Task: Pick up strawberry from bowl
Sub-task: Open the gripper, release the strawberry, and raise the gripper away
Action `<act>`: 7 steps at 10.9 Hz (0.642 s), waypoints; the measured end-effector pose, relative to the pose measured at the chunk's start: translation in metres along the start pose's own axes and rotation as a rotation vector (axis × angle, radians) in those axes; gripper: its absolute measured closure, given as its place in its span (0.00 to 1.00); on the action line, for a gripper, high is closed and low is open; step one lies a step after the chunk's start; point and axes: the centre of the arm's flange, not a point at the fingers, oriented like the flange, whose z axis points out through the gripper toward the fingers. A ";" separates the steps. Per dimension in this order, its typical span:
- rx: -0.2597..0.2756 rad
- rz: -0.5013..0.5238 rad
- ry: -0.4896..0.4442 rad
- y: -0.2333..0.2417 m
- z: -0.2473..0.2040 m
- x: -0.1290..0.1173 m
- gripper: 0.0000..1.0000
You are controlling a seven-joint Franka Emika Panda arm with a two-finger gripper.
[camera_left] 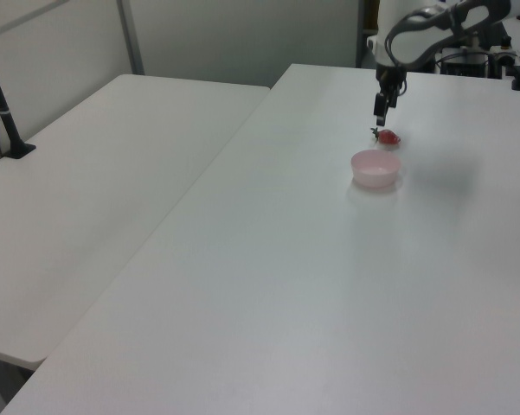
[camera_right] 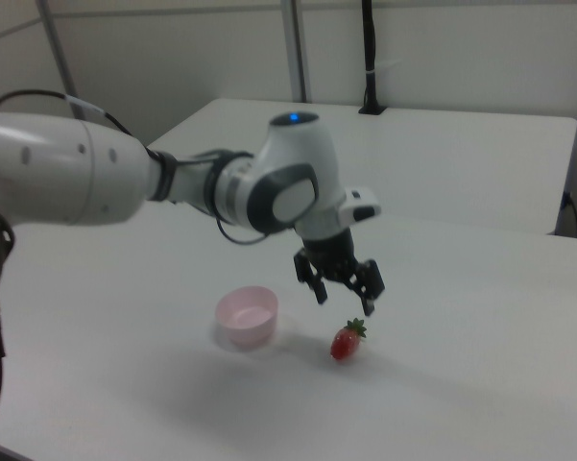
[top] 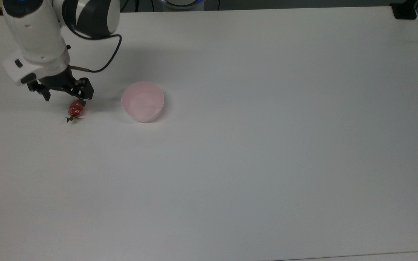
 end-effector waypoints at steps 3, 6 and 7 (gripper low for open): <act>0.063 0.092 -0.006 -0.014 -0.093 -0.004 0.00; 0.145 0.182 0.008 -0.044 -0.187 -0.030 0.00; 0.152 0.204 -0.008 -0.066 -0.214 -0.041 0.00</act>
